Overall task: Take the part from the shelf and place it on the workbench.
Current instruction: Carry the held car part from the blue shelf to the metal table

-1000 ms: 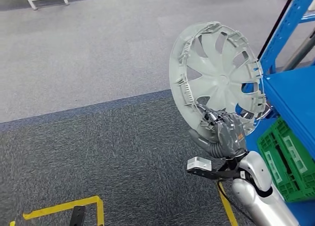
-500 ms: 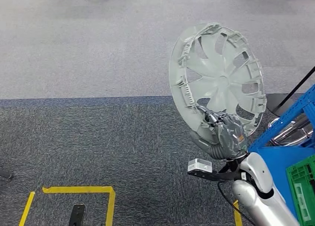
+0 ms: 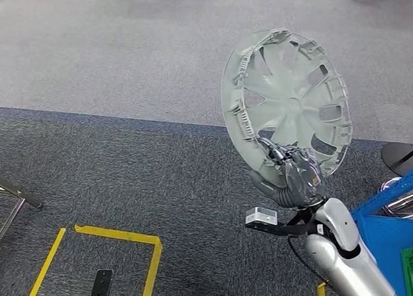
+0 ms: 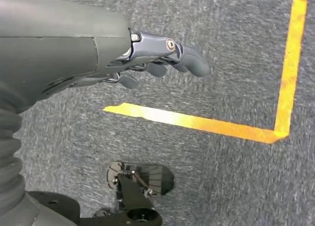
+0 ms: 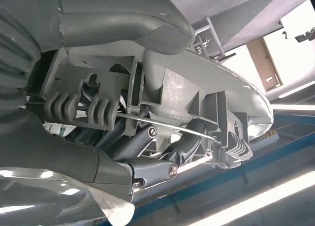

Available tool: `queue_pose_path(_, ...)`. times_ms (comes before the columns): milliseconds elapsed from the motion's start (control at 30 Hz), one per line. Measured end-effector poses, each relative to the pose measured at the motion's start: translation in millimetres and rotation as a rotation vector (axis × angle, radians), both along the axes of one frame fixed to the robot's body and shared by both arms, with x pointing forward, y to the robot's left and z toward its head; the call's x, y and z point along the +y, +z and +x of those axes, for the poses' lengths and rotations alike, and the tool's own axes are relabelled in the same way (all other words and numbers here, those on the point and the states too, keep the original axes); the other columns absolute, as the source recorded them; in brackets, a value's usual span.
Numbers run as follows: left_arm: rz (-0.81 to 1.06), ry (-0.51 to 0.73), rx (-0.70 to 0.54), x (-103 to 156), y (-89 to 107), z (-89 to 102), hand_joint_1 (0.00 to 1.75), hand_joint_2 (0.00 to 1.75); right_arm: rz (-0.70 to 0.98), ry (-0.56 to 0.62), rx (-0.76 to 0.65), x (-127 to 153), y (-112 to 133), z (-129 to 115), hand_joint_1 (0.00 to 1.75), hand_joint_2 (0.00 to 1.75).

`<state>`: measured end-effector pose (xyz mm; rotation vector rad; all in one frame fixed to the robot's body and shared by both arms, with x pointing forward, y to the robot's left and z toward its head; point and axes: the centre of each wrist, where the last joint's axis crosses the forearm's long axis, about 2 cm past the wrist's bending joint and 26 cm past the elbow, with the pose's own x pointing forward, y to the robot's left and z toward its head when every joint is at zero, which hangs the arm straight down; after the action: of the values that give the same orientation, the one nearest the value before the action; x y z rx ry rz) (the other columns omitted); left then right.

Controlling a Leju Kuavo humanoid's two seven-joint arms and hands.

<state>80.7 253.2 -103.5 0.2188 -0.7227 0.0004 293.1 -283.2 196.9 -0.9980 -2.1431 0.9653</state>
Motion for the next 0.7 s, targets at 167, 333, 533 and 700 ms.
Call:
queue_pose_path(167,-0.006,-0.007,-0.002,2.1,-0.4,-1.0,0.00,1.75,-0.004,-0.005,-0.006,0.0,0.2,0.1,1.75,1.75)
queue_pose_path(333,-0.015,-0.016,-0.013,2.9,0.1,2.5,0.00,1.75,-0.006,-0.006,0.002,-0.2,-2.2,-0.6,1.75,1.75)
queue_pose_path(533,-0.013,-0.015,-0.011,4.4,-0.2,1.4,0.00,1.75,-0.006,-0.008,0.006,-0.6,-3.3,-0.9,1.75,1.75)
queue_pose_path(700,-0.008,-0.014,-0.008,7.1,-0.8,-1.1,0.00,1.75,-0.005,-0.010,0.015,-1.1,-6.1,-2.7,1.75,1.75)
